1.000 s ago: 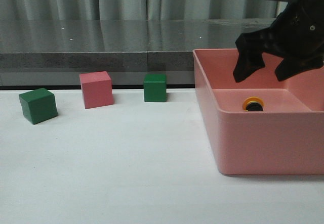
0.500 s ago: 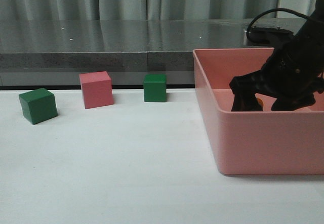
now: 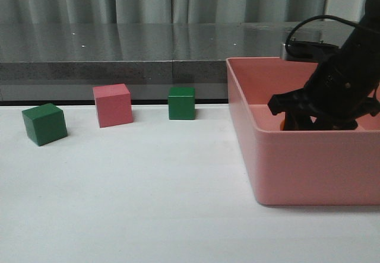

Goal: Place and stand button with both arms
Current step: 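Close the right gripper on the button's black body and lift, then carry the button out of the bin and lower it onto the table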

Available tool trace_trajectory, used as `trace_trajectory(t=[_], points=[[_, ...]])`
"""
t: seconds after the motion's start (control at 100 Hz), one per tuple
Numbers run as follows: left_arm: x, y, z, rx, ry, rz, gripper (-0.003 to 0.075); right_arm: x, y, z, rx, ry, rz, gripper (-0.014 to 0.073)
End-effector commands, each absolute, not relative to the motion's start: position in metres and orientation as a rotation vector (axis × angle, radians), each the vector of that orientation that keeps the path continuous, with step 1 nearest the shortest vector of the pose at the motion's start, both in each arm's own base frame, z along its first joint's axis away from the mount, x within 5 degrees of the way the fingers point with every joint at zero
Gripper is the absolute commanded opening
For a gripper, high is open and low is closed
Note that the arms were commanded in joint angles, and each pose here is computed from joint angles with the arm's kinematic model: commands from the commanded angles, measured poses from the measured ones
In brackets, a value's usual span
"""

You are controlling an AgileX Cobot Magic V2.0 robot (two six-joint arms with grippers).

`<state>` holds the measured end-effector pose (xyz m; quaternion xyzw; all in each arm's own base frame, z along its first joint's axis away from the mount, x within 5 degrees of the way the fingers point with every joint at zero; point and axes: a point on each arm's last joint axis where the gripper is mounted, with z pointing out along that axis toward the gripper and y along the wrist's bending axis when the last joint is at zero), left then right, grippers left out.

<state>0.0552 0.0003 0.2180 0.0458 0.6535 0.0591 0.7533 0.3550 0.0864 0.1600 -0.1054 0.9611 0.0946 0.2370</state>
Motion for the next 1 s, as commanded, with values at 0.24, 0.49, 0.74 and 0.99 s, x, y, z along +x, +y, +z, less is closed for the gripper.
trace_trajectory(t=[0.24,0.49,0.74,0.99], points=[[0.054,0.0,0.212,0.093,1.356,0.121,-0.002,0.355,0.116,0.285,-0.543,2.38,0.335,0.0055],[0.054,0.0,0.212,0.093,1.356,0.121,-0.002,0.345,0.167,0.339,-0.916,2.183,0.351,0.0055],[0.054,0.0,0.212,0.093,1.356,0.121,-0.002,0.348,0.23,0.31,-1.456,1.932,0.264,0.0055],[0.054,0.0,0.212,0.093,1.356,0.121,-0.002,0.349,0.286,0.258,-1.755,1.798,0.264,0.0055]])
